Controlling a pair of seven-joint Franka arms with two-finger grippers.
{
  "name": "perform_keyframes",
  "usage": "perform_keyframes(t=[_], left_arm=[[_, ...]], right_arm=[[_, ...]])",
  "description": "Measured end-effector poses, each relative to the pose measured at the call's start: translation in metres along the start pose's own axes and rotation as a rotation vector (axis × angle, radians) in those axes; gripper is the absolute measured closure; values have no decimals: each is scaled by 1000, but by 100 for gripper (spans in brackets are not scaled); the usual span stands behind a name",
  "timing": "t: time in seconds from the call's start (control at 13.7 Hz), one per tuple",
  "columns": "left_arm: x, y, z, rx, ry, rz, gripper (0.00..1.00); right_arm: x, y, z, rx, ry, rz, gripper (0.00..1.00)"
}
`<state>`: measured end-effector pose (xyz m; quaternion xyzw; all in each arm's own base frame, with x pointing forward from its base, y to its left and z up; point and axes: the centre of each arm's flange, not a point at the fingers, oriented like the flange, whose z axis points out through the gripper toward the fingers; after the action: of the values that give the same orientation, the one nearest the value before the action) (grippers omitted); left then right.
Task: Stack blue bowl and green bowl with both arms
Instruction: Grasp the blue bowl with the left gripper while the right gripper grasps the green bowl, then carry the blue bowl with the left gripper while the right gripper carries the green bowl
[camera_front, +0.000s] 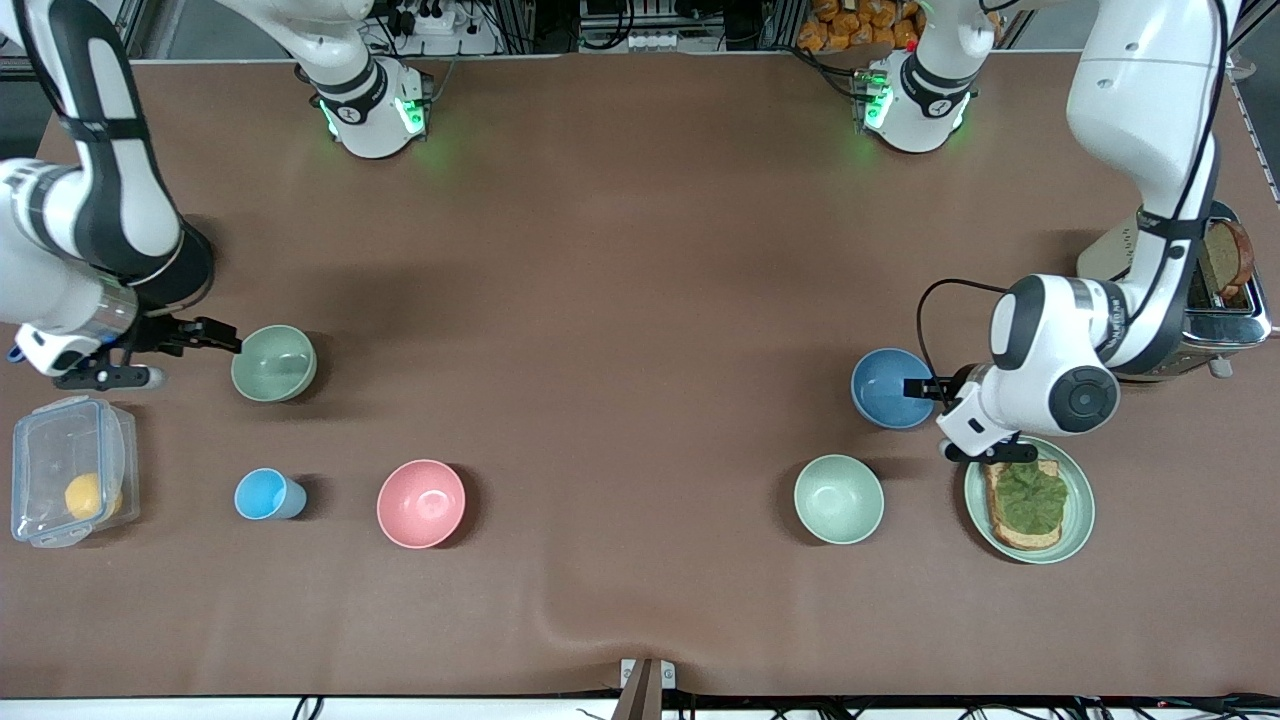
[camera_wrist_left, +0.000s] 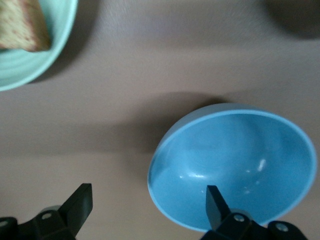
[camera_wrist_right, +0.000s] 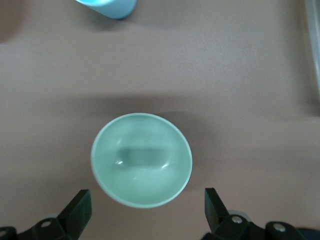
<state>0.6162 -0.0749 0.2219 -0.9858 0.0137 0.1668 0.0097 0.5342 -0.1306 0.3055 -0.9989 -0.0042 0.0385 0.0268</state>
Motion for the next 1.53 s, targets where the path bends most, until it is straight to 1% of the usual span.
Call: perform_keyframes(t=[0.15, 0.22, 0.29, 0.44, 0.51, 0.58, 0.66, 0.73, 0.8, 0.87, 0.95, 1.02, 1.09, 1.17, 1.31, 1.38, 1.53], left_arm=[[2, -3, 20, 0, -28, -4, 0], [3, -4, 28, -1, -39, -7, 0], [4, -4, 33, -1, -47, -9, 0], [4, -4, 38, -1, -53, -11, 0], [4, -4, 38, -1, -53, -11, 0], [4, -4, 37, -1, -53, -11, 8], [4, -4, 37, -1, -53, -11, 19], [4, -4, 37, -1, -53, -11, 30], [4, -4, 37, -1, -52, -11, 42], [5, -4, 37, -1, -52, -11, 52], [5, -4, 37, -1, -51, -11, 64], [5, -4, 37, -1, -51, -11, 73], [5, -4, 36, -2, -48, -10, 85], [6, -2, 29, -3, -39, -8, 89], [5, -2, 19, -4, -21, -7, 91], [6, -3, 14, -4, -11, -10, 91], [8, -5, -3, -7, 24, -18, 94]], right_arm=[[-4, 5, 27, -7, 9, -5, 0], [-5, 8, 37, -11, 15, -5, 2], [-6, 13, 46, -13, 23, -5, 2], [-5, 24, 66, -4, 42, -7, 6], [-5, 27, 75, 7, 45, -6, 16], [-5, 28, 82, 19, 45, -3, 26], [-6, 28, 86, 27, 44, 2, 39], [-6, 28, 88, 31, 44, 5, 48], [-6, 28, 89, 33, 43, 6, 61], [-5, 28, 90, 33, 44, 5, 72], [-5, 29, 92, 30, 48, -3, 78], [-5, 30, 94, 29, 51, -18, 79], [-5, 32, 97, 29, 52, -26, 87], [-5, 33, 96, 33, 54, -28, 96], [-4, 33, 92, 41, 48, -31, 96], [-3, 31, 90, 59, 38, -22, 96], [5, 23, 75, 129, 11, 15, 96]])
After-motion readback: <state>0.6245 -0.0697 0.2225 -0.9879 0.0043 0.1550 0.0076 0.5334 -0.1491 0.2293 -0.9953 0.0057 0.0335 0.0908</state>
